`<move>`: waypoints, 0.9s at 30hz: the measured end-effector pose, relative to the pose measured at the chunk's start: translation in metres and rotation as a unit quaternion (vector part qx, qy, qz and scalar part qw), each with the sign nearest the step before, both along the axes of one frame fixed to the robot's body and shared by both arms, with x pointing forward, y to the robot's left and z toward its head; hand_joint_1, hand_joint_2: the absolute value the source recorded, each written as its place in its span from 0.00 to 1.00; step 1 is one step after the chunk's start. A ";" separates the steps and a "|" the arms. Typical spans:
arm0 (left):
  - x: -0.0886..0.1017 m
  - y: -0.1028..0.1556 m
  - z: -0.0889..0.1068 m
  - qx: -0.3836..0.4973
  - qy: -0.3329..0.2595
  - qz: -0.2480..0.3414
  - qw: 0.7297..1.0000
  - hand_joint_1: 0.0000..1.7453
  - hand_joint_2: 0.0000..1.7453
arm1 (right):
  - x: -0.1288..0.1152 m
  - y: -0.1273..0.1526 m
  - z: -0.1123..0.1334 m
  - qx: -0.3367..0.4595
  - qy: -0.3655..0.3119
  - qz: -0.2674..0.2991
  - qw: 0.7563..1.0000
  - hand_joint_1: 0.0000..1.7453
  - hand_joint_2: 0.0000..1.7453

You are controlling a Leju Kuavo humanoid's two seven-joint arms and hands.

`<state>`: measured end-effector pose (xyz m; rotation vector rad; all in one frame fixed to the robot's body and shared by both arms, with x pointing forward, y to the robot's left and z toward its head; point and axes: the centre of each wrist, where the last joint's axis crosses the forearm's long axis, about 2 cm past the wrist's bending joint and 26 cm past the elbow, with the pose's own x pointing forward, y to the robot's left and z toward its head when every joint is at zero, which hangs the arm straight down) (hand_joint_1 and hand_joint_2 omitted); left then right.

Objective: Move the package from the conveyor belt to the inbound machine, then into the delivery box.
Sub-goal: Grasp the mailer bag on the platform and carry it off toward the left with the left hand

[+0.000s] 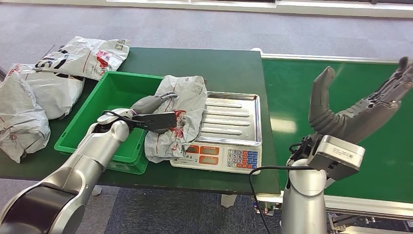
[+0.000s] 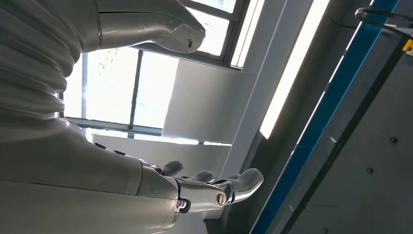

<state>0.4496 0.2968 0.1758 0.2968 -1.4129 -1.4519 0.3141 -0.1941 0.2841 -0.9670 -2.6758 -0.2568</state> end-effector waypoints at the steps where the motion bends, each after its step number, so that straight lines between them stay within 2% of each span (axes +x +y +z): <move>1: 0.000 0.000 0.000 0.000 0.000 0.000 1.000 0.00 1.00 | 0.000 0.000 0.000 0.000 0.000 0.000 1.000 0.00 1.00; 27: 0.000 0.000 0.000 0.001 0.002 0.000 1.000 0.00 1.00 | 0.000 0.000 0.000 0.000 0.000 0.000 1.000 0.00 1.00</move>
